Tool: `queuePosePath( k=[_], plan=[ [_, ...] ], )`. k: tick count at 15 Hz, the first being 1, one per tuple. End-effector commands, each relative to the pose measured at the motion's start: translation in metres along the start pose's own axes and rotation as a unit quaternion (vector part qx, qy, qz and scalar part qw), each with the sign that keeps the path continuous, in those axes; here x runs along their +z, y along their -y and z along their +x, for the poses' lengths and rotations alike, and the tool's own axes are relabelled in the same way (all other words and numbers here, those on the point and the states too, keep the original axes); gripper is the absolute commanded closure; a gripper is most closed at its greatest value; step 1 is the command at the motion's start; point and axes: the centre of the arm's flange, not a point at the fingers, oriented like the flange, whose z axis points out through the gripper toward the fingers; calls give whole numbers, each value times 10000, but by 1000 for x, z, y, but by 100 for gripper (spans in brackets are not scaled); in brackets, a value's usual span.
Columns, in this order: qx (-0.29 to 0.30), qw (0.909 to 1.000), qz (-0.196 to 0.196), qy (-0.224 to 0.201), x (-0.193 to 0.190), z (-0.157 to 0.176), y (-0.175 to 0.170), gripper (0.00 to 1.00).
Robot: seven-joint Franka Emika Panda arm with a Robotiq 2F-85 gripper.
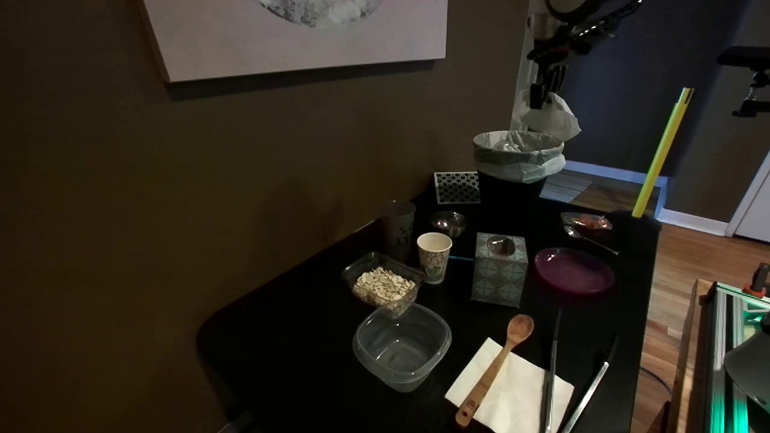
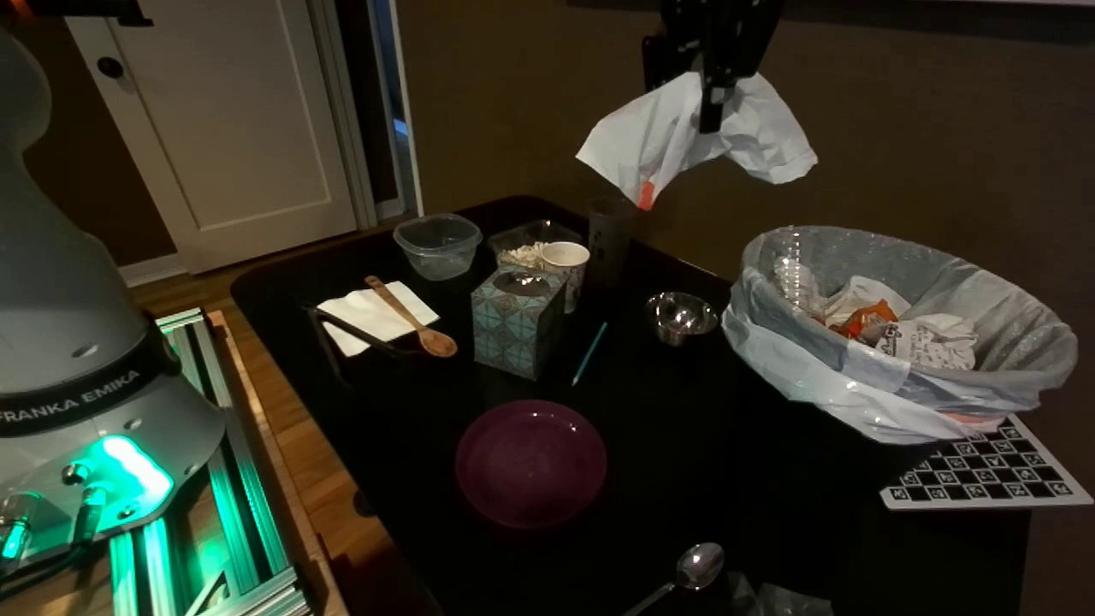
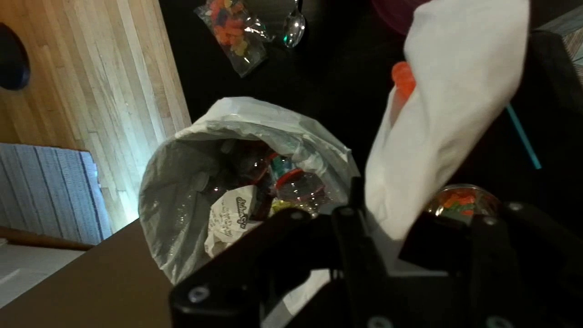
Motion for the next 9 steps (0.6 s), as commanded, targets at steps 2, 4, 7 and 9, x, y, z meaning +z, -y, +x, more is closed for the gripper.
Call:
queuePosePath(
  k=[2,4,7,9],
  plan=[
    [237,9995,-183,-53,-4,1,-55,100],
    [401,9987,-242,-190,-3,2,-80,100],
    [629,9959,-403,-508,5,8,-117,100],
    [766,9936,-442,-706,15,18,-138,100]
  ],
)
